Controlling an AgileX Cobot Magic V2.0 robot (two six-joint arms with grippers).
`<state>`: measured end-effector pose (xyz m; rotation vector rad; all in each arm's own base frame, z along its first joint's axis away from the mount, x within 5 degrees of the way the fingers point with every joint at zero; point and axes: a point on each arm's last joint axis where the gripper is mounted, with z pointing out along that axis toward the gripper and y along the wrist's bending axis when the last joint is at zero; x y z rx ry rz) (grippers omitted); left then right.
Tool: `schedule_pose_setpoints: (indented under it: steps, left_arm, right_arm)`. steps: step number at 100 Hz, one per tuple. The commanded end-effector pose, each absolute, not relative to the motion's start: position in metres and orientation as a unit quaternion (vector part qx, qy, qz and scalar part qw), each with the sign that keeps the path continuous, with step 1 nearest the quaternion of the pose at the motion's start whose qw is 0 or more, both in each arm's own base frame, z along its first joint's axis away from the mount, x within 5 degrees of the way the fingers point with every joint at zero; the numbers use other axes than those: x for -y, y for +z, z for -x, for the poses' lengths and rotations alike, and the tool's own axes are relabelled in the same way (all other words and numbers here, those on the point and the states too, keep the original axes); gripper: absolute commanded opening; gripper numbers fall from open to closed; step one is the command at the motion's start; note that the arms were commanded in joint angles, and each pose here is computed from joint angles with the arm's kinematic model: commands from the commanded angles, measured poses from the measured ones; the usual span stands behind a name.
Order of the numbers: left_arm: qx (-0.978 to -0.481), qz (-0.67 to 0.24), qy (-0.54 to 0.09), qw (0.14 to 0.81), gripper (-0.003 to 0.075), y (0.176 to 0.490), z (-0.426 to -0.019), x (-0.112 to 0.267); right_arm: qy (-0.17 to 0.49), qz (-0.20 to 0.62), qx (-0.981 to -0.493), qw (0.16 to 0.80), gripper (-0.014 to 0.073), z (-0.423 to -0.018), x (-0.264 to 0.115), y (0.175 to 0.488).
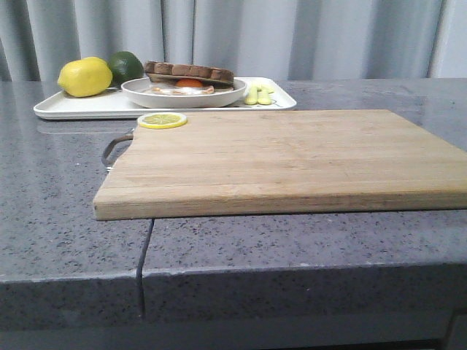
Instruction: Place bread and move sandwich to tray
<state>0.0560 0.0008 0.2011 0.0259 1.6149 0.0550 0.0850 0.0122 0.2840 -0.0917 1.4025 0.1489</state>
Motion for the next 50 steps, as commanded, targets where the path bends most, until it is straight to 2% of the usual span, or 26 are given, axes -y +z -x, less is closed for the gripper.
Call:
schedule_pose_setpoints:
  steps: [1,27,50]
  left_arm:
    - [-0.691,-0.004,0.023,0.723,-0.0020,0.205,-0.054,-0.001]
    - [-0.691,-0.004,0.023,0.723,-0.0020,0.205,-0.054,-0.001]
    - [-0.691,-0.004,0.023,0.723,-0.0020,0.205,-0.054,-0.001]
  right_arm:
    - [0.051,0.079,-0.628,0.772,-0.0069,-0.080,-0.014,0.290]
    - [0.048,0.033,-0.665,0.745,-0.0069,-0.063,-0.007,0.263]
    - [0.047,0.001,-0.656,0.753,-0.0069,-0.053,-0.003,0.232]
